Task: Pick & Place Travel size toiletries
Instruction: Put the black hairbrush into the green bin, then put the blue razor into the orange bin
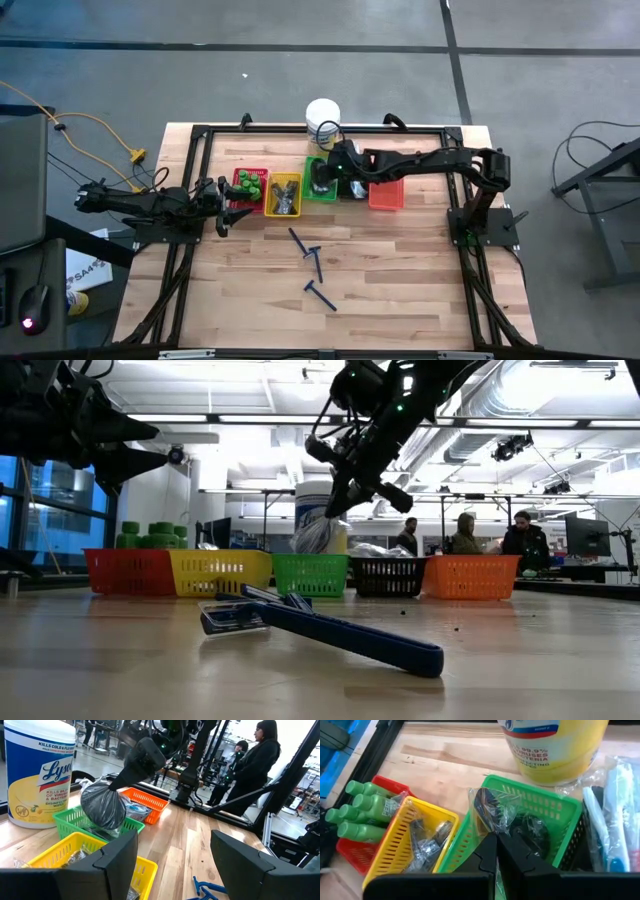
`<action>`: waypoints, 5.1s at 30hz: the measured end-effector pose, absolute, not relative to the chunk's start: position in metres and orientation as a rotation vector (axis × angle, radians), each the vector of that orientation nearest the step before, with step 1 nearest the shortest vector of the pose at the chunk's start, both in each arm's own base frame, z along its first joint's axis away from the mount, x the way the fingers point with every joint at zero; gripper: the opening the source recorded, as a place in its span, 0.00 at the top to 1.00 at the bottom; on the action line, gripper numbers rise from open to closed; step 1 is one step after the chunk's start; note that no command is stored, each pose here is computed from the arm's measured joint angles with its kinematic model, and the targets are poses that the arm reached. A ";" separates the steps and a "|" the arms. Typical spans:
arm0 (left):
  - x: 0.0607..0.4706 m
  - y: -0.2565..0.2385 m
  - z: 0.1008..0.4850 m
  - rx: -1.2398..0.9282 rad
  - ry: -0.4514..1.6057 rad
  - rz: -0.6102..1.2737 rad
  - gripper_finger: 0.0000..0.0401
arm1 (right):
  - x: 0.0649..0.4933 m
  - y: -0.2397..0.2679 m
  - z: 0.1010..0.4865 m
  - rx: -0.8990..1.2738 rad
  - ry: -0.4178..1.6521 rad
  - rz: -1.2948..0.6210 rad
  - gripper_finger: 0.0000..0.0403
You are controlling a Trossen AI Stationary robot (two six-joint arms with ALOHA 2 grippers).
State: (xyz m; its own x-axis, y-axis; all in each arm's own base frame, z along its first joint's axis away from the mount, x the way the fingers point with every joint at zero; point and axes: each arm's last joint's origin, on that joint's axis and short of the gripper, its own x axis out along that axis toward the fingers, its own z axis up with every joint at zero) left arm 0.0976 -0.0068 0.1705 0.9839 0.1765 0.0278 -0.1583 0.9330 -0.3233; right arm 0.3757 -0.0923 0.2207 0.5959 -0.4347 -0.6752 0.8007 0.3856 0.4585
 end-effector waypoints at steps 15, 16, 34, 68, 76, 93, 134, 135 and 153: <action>0.098 -0.007 0.171 -0.326 -0.057 0.171 0.40 | 0.377 -0.087 0.215 0.916 0.538 -0.792 0.87; 0.098 -0.007 0.170 -0.326 -0.057 0.171 0.40 | 0.378 -0.086 0.215 0.916 0.537 -0.790 0.84; 0.098 -0.007 0.171 -0.326 -0.057 0.171 0.40 | 0.375 -0.037 0.239 0.891 0.569 -0.627 0.59; 0.098 -0.007 0.171 -0.326 -0.057 0.171 0.40 | 0.359 0.108 0.236 1.104 0.758 -0.392 0.60; 0.098 -0.007 0.171 -0.326 -0.057 0.171 0.40 | 0.361 0.113 0.246 1.106 0.764 -0.399 0.60; 0.098 -0.007 0.171 -0.326 -0.057 0.171 0.40 | 0.372 0.116 0.263 1.018 0.824 -0.498 0.60; 0.098 -0.006 0.172 -0.569 -0.099 0.171 0.40 | 0.295 0.102 0.286 0.663 1.145 -0.777 0.60; 0.098 -0.006 0.172 -0.593 -0.100 0.180 0.40 | 0.290 0.098 0.288 0.659 1.146 -0.785 0.60; 0.118 -0.010 0.180 -0.853 -0.132 0.139 0.40 | 0.217 0.065 0.266 0.814 0.950 -0.724 0.60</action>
State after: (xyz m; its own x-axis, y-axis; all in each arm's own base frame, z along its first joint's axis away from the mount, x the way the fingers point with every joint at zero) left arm 0.1182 -0.0103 0.1805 0.9827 0.1751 0.0604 -0.0692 0.6495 -0.7572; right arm 0.2167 0.0654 0.2660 0.4026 -0.1734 -0.8988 0.8208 0.5030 0.2706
